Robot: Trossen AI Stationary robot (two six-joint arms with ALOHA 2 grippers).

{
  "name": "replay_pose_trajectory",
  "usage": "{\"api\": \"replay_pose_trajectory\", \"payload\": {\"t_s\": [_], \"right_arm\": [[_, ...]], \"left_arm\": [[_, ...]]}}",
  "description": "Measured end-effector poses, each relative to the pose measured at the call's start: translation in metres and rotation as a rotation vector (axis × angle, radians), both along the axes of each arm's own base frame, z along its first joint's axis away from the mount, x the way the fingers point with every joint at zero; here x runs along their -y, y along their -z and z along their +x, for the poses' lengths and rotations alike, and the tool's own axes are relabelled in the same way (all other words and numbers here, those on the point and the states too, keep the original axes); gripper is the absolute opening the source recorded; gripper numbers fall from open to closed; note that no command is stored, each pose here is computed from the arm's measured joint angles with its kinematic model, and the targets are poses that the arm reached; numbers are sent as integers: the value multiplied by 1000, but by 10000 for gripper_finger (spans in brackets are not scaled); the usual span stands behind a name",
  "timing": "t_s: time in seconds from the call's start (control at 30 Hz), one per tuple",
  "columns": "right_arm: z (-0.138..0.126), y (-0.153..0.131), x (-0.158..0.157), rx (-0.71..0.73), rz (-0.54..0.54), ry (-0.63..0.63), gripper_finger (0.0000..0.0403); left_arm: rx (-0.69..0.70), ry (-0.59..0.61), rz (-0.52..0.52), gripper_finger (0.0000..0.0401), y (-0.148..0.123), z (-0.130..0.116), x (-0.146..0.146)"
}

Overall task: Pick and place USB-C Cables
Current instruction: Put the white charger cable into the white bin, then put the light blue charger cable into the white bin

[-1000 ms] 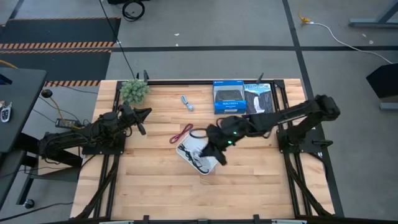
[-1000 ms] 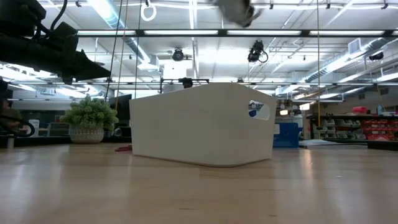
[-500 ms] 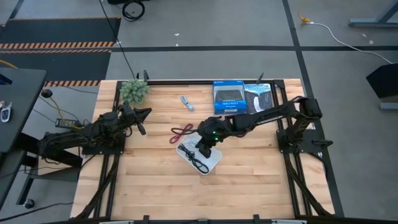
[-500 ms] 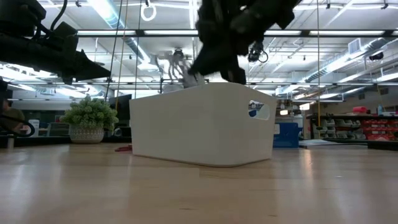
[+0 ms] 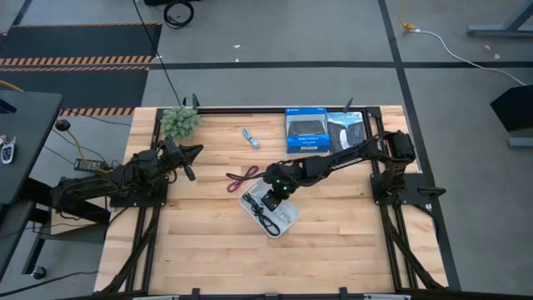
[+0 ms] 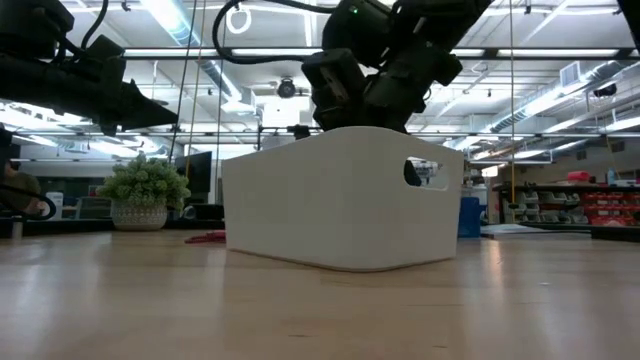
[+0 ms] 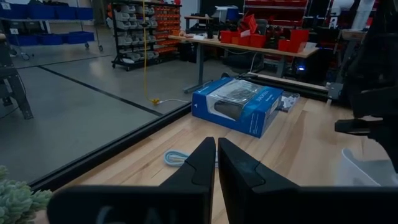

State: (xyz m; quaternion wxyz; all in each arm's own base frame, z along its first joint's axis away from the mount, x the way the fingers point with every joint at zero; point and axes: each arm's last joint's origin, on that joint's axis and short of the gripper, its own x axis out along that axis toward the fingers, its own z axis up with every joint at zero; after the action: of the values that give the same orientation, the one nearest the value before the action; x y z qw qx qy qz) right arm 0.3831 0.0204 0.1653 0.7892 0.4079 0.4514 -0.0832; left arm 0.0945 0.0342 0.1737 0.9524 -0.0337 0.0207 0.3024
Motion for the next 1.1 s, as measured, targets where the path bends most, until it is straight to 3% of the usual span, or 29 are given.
{"api": "replay_pose_trajectory", "payload": {"t_s": [0.47, 0.77, 0.93, 1.1], "right_arm": [[-4, -8, 0, 10, -20, -47, 161], [-21, -54, 3, 100, -94, -27, 165], [-25, -87, 10, 278, -258, -23, 165], [-20, -89, 29, 331, -300, 66, 165]], "left_arm": [[0, -1, 0, 25, 0, 0, 0], [0, 0, 0, 25, 0, 0, 0], [0, 0, 0, 25, 0, 0, 0], [0, 0, 0, 25, 0, 0, 0]]}}
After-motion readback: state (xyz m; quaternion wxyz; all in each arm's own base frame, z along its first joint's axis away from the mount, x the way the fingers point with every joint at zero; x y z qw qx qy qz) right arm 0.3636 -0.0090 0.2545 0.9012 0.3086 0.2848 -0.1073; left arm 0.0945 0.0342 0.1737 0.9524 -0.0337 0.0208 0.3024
